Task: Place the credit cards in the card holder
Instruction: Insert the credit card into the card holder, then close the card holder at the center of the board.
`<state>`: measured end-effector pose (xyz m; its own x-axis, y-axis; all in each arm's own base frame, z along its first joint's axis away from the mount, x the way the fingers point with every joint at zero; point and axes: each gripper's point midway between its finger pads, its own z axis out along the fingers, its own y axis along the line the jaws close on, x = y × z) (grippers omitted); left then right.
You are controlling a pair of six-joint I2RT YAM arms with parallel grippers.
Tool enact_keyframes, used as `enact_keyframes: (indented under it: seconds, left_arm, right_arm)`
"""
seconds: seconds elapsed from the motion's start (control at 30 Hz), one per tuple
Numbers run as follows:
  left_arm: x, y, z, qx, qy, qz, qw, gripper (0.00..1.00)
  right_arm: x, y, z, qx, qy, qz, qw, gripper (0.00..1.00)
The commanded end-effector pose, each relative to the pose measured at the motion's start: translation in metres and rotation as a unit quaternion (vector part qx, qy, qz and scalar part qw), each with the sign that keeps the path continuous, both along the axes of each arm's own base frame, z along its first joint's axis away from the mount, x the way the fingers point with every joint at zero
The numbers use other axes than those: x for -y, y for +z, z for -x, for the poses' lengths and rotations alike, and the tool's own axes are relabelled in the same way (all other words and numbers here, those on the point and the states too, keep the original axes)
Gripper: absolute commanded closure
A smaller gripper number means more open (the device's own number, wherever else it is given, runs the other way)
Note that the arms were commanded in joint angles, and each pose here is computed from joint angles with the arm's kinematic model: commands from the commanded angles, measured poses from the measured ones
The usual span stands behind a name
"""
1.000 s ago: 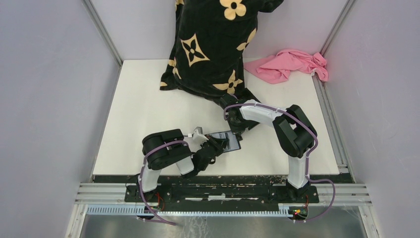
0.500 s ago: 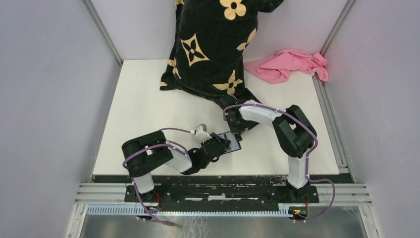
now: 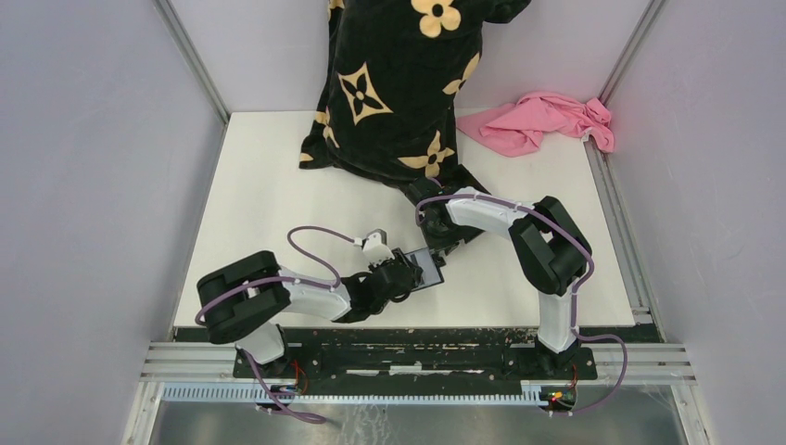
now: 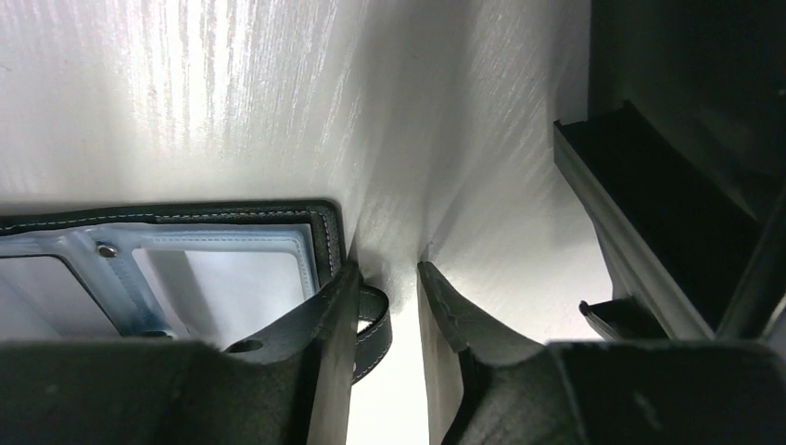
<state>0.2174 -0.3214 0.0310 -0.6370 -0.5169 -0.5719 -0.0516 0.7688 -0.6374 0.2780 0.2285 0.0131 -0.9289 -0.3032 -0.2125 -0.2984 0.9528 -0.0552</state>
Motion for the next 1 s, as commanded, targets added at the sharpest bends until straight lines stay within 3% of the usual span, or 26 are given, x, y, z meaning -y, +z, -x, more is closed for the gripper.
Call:
enact_keyframes:
  seconds: [0.0,0.4,0.67,0.97]
  left_arm:
    - [-0.011,0.017,-0.004,0.029,-0.008,-0.05,0.998,0.53]
    - [-0.047,0.058,-0.004,0.053,0.028,-0.063,0.996,0.43]
    - [-0.098,0.044,0.022,0.018,0.063,-0.03,0.997,0.39]
    - [-0.118,0.022,0.039,-0.016,0.071,-0.013,0.997,0.38]
  right_arm:
    - [-0.024,0.015,-0.01,0.019,-0.008,-0.042,0.999,0.63]
    - [-0.028,0.029,-0.015,0.035,-0.014,-0.056,0.998,0.57]
    - [-0.035,0.038,-0.019,0.045,-0.006,-0.075,0.996,0.52]
    - [-0.048,0.041,-0.018,0.044,0.013,-0.113,0.993,0.47]
